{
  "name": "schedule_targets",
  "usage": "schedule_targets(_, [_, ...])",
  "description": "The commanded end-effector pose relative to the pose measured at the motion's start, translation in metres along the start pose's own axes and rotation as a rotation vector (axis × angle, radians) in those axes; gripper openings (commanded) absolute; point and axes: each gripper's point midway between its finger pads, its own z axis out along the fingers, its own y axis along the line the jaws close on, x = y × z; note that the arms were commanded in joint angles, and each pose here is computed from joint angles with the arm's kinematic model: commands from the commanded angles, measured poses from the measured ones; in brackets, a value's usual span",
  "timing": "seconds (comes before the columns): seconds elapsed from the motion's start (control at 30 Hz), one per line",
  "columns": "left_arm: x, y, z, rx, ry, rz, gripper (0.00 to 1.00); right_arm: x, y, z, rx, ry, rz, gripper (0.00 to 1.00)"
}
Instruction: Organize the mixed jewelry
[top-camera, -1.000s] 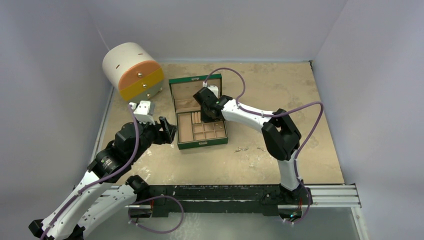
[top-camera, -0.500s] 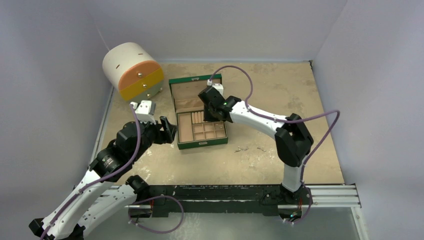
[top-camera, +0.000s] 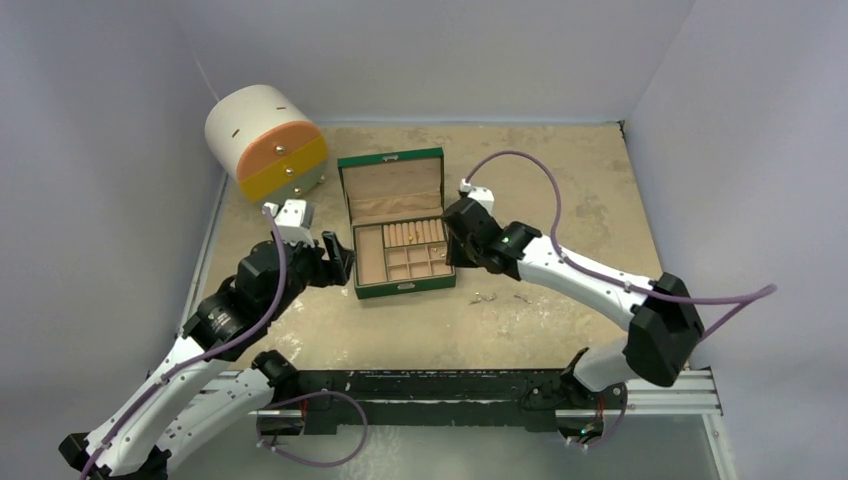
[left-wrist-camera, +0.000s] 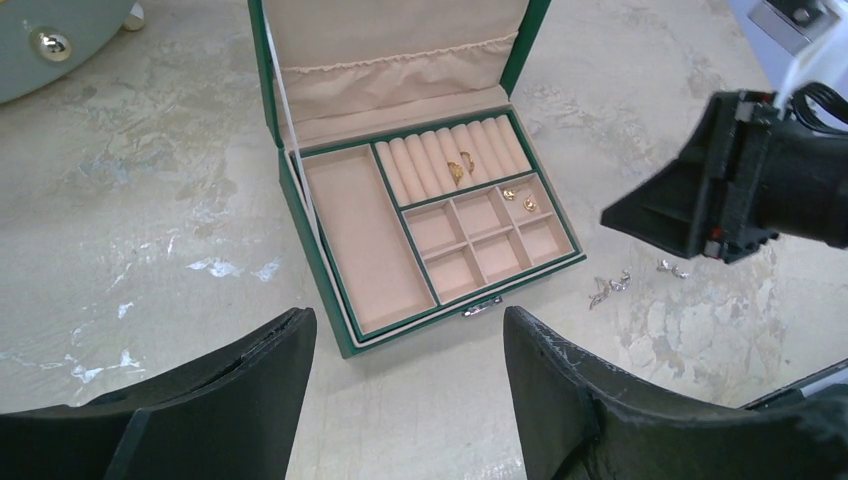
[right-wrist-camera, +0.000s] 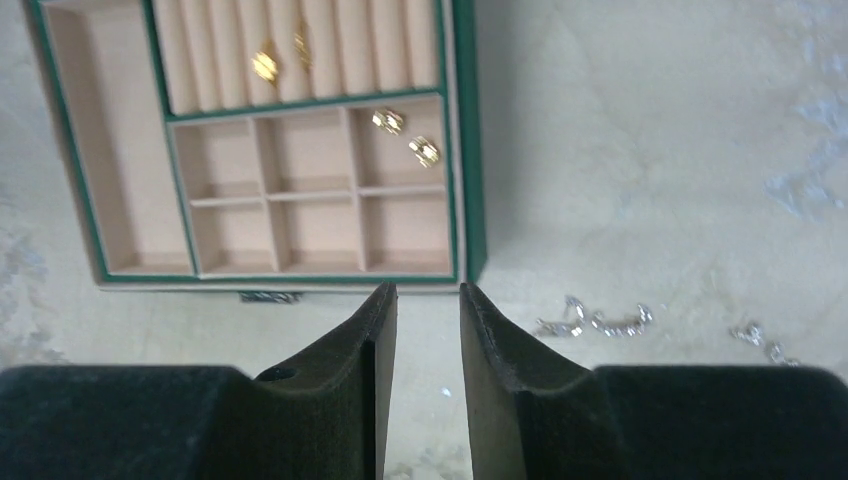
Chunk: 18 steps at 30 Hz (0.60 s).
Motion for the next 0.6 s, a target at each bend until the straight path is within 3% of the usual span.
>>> schedule_targets(0.0, [-0.010, 0.000, 0.002, -0.010, -0.037, -0.003, 0.68, 0.018, -0.031, -0.012, 0.066, -0.002, 0.039, 0.33])
schedule_targets(0.3, [-0.008, 0.000, 0.005, -0.017, -0.027, -0.001, 0.68, 0.074, -0.070, 0.003, 0.174, 0.083, 0.180, 0.33])
schedule_targets(0.57, [-0.008, 0.001, 0.005, -0.020, -0.027, -0.002, 0.68, 0.092, -0.083, 0.021, 0.250, 0.101, 0.293, 0.34])
